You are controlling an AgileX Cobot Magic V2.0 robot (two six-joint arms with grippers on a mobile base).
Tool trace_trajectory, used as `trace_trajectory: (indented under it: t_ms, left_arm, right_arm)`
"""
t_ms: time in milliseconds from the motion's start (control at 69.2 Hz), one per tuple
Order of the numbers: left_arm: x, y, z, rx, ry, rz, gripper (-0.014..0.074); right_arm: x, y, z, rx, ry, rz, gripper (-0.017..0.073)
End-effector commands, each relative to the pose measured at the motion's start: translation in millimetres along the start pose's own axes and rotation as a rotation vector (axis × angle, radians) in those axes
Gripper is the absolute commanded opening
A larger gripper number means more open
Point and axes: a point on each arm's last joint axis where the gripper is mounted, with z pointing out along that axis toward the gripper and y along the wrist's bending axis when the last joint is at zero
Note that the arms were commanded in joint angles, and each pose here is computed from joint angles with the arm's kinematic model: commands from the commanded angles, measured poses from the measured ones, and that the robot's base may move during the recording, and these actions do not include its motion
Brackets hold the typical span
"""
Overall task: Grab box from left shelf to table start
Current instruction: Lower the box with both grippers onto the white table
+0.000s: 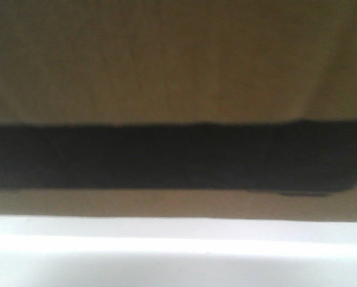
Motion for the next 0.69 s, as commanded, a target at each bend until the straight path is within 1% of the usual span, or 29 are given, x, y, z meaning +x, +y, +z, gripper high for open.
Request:
trace_trajectory:
  t_ms: [0, 116, 144, 231, 347, 419, 491, 563, 679]
  left_arm:
    - [-44.6, 3.2, 16.2, -0.069, -0.118, 0.048, -0.0099]
    - [-65.8, -0.1, 52.7, -0.076, -0.034, 0.055, -0.0099]
    - [-68.1, -0.7, 59.6, -0.077, -0.016, 0.047, -0.0099]
    - [-71.8, -3.4, 89.7, -0.08, 0.061, 0.002, -0.0099]
    - [-66.7, -6.0, 123.7, -0.088, 0.162, -0.018, -0.0099]
    - [-61.8, -7.7, 142.9, -0.09, 0.226, -0.023, -0.0099]
    - [-57.5, -9.1, 158.1, -0.093, 0.271, -0.041, -0.0099]
    - [-53.3, -10.1, 171.6, -0.096, 0.311, -0.035, -0.0099]
    - [-47.8, -11.2, 187.2, -0.099, 0.357, -0.03, -0.0099]
  right_arm:
    - [-30.2, -9.1, 25.8, 0.029, -0.042, 0.002, 0.006]
    - [-34.9, -21.1, 69.0, 0.031, 0.102, 0.036, 0.006]
    - [-34.5, -24.1, 78.9, 0.033, 0.131, 0.044, 0.006]
    - [-30.7, -32.3, 105.8, 0.037, 0.213, 0.059, 0.006]
    - [-25.5, -40.7, 132.4, 0.039, 0.285, 0.049, 0.006]
    - [-22.2, -45.9, 148.2, 0.043, 0.318, 0.05, 0.006]
    - [-18.8, -50.1, 160.8, 0.047, 0.344, 0.061, 0.006]
    - [-15.4, -53.5, 171.0, 0.05, 0.369, 0.069, 0.006]
    - [-13.6, -54.9, 175.4, 0.052, 0.382, 0.071, 0.006]
